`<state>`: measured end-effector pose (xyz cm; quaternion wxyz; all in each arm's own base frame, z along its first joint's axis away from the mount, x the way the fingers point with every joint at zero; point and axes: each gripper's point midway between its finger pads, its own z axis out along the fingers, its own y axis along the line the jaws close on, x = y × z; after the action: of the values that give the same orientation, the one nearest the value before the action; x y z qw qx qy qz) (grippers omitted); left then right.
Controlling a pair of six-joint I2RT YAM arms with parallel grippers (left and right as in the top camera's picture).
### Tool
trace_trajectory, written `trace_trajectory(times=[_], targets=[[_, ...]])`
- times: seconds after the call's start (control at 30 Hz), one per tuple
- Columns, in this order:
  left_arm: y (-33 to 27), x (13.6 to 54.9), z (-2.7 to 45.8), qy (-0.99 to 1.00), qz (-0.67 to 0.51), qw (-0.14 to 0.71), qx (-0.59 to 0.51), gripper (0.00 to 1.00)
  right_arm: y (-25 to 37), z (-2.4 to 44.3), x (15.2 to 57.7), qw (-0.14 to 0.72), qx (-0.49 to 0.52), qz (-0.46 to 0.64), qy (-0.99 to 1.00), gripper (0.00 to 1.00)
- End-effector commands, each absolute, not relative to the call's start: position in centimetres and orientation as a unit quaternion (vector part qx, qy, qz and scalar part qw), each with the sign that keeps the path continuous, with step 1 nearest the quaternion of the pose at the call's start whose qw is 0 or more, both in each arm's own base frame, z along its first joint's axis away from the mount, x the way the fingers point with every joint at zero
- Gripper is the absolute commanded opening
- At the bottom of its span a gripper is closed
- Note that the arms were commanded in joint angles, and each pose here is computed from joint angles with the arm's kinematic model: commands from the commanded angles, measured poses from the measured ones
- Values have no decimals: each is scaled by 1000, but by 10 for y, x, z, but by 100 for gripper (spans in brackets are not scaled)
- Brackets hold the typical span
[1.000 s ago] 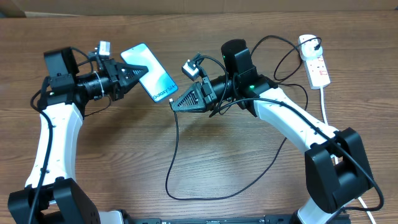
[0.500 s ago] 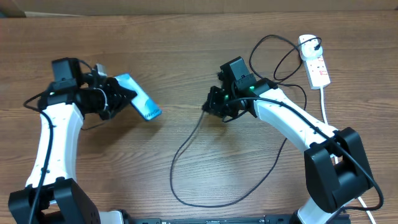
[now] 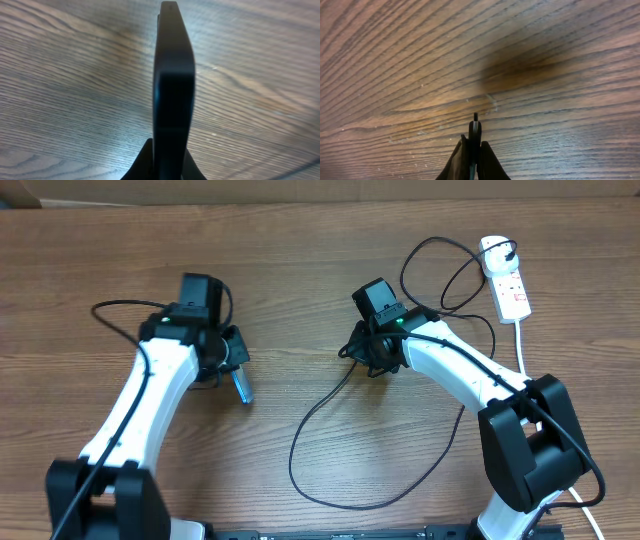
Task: Plug charger to phone and switch on socket
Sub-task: 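Lower both grippers toward the table, holding smartphone and plug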
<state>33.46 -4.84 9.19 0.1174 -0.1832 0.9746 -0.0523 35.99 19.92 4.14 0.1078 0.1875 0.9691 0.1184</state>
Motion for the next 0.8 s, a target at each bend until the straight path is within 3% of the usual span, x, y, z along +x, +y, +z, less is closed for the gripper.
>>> trace_trajectory(times=[0.0,0.77], targets=[[-44,334,61,978,-14,79,-193,4,193,39,361,113,196,105,968,4],[-49,338,27,979,-17,45,-196,9,191,38,357,107,196,100,970,4]])
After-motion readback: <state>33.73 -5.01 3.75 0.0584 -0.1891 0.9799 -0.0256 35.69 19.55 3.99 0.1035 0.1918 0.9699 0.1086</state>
